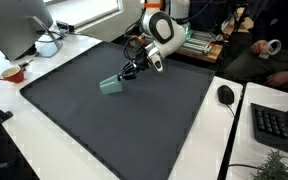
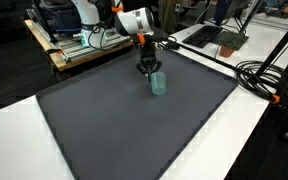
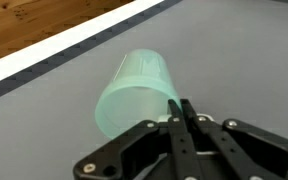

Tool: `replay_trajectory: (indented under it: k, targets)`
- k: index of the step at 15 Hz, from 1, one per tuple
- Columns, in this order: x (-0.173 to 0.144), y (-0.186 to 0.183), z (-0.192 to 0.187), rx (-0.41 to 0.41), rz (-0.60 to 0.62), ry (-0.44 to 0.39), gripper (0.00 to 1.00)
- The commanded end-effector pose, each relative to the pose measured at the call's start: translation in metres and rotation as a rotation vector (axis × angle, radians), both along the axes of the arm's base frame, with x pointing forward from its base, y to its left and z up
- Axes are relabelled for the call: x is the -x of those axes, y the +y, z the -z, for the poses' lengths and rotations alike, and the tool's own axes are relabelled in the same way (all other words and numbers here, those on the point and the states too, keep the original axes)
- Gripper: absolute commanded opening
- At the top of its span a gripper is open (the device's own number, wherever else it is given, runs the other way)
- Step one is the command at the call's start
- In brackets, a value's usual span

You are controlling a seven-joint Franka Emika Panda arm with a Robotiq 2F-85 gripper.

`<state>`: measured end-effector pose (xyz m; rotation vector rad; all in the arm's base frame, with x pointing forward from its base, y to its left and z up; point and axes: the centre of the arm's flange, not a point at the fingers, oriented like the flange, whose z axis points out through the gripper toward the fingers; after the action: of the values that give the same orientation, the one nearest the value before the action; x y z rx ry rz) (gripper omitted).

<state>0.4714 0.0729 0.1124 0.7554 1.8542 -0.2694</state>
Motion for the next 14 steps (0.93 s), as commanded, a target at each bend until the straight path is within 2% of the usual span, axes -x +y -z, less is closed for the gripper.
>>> replay_trajectory:
  k: [1,9,10,11,14]
  targets:
    - [-0.009,-0.005,0.008,0.001,0.016,0.023,0.01]
    - [-0.013,-0.006,0.02,0.007,0.025,0.054,0.01]
    - [-0.013,-0.006,0.021,0.008,0.026,0.06,0.3]
    - [-0.013,-0.006,0.022,0.009,0.026,0.063,0.32]
    - [-0.012,-0.004,0.021,0.003,0.019,0.079,0.52]
